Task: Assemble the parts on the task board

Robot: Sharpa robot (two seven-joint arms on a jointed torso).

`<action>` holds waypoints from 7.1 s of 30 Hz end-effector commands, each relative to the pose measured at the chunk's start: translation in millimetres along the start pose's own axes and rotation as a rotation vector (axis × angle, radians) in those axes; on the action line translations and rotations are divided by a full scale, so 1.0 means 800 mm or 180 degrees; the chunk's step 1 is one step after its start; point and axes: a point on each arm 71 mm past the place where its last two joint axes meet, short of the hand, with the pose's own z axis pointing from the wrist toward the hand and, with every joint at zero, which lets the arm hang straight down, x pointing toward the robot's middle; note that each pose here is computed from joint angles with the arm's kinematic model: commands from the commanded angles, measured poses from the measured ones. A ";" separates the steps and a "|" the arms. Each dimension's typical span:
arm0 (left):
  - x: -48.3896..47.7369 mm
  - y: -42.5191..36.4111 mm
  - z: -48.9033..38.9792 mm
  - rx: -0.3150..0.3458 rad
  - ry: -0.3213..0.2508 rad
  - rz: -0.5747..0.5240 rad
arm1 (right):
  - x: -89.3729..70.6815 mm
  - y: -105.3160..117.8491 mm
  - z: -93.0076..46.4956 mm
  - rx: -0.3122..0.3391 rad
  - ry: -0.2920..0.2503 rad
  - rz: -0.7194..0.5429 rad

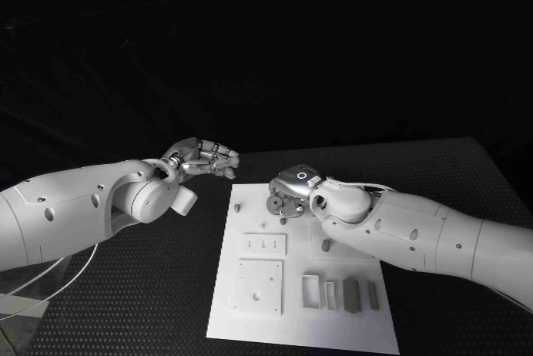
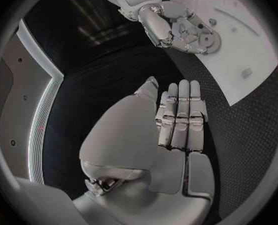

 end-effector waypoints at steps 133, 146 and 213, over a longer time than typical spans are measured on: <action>-0.025 0.0158 -0.001 -0.0030 -0.0106 0.0016 | 0.074 -0.198 -0.164 0.0980 0.0027 0.1928; -0.026 0.0163 -0.002 -0.0040 -0.0114 0.0018 | 0.080 -0.191 -0.160 0.0969 0.0068 0.1954; 0.010 0.0110 0.021 -0.0390 0.0079 0.0669 | -0.002 -0.159 -0.111 0.1029 0.0128 0.1384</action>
